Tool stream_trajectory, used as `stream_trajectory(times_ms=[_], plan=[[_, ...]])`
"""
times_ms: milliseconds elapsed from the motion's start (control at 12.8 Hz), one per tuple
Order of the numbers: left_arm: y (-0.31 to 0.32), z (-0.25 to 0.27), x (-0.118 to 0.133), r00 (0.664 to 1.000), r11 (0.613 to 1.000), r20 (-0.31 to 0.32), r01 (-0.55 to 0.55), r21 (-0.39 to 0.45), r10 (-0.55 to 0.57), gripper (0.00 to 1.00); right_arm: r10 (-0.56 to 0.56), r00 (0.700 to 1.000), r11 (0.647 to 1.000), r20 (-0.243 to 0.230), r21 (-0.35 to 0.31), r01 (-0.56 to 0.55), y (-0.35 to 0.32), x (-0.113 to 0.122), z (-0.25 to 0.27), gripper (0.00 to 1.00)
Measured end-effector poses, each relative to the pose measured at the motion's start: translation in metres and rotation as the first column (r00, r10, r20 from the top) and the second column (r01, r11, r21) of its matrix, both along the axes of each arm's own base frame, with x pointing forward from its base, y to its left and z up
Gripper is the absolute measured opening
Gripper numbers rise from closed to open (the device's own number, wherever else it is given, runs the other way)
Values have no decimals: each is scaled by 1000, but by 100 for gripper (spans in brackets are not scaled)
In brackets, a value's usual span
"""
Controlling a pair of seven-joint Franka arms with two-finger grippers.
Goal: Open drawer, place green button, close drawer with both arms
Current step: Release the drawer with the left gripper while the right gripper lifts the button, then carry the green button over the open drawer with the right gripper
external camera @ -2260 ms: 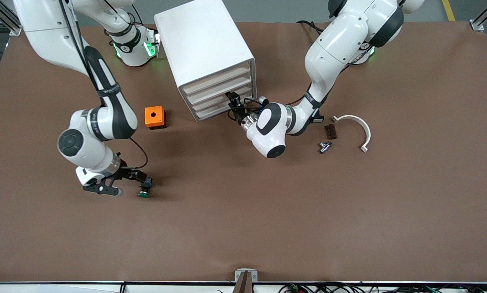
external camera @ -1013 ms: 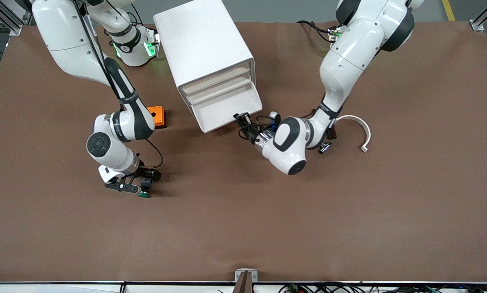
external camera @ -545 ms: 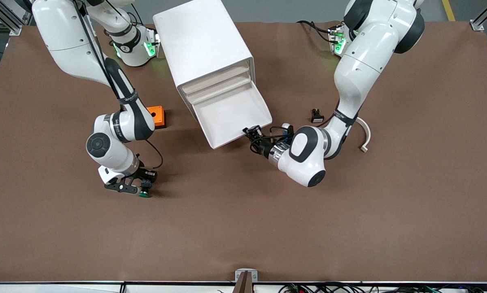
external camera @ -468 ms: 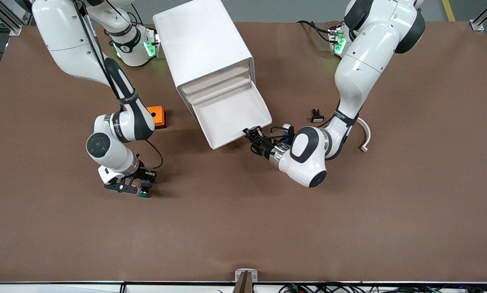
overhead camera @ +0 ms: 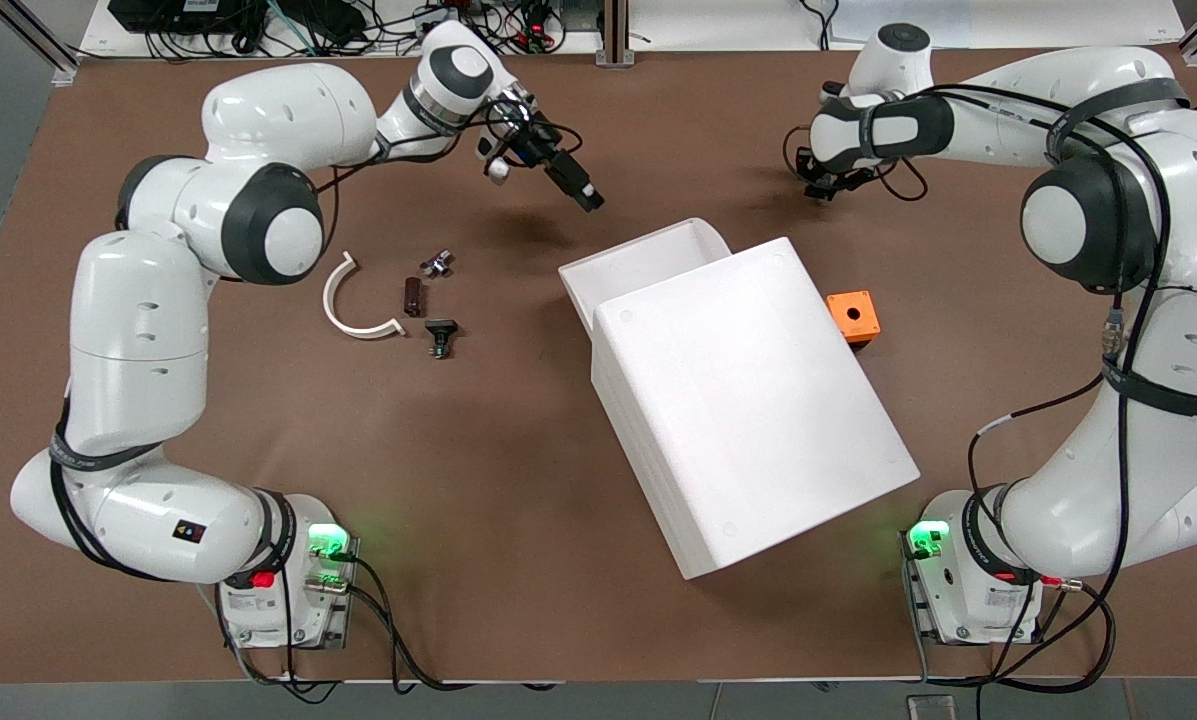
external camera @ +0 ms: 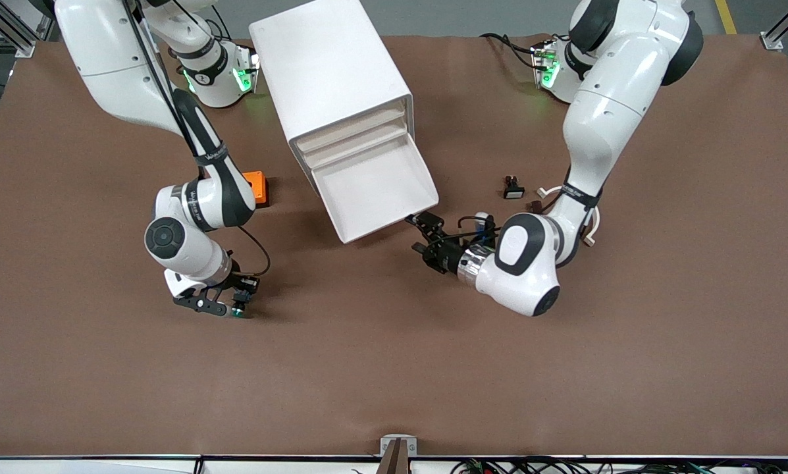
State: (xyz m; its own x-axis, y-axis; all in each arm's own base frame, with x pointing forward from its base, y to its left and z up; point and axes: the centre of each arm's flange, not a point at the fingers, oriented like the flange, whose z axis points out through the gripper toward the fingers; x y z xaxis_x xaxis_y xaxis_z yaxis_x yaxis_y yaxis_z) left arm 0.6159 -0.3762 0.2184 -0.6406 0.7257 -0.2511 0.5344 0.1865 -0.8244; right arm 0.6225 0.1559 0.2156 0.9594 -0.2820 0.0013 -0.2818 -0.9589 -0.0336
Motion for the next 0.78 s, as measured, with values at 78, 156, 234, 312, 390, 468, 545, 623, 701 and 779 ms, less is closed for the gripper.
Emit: stream_trajectory(times_ms=[78,156,234,312,390,468,545,623,701,779], plan=[[10,5,9,999,1000,32,3,22,-3,100,-23,1000,1000,-6,3,23,12,-1,17,41],[22,13,19,998,999,69,0,51,-3,100,-49,999,999,-14,4,49,25,-4,35,41],[37,21,30,994,997,108,-10,77,2,100,-78,997,997,-21,6,78,39,-9,54,41],[54,30,42,988,996,156,-19,90,4,100,-108,994,994,-28,6,108,55,-16,72,41],[73,42,54,978,995,209,-25,99,4,100,-140,989,990,-36,6,141,73,-24,89,41],[90,56,64,966,993,260,-26,117,-6,100,-177,983,984,-48,2,177,93,-33,106,41],[105,72,70,952,989,305,-15,147,-31,100,-214,975,977,-64,-7,214,116,-43,121,41],[114,89,74,937,983,345,-3,182,-61,100,-257,963,967,-78,-19,256,139,-53,134,41],[119,106,75,918,977,383,13,215,-97,100,-305,949,952,-84,-29,303,164,-64,143,41],[123,123,75,893,968,426,42,246,-147,100,-352,932,936,-86,-37,350,187,-76,148,41]])
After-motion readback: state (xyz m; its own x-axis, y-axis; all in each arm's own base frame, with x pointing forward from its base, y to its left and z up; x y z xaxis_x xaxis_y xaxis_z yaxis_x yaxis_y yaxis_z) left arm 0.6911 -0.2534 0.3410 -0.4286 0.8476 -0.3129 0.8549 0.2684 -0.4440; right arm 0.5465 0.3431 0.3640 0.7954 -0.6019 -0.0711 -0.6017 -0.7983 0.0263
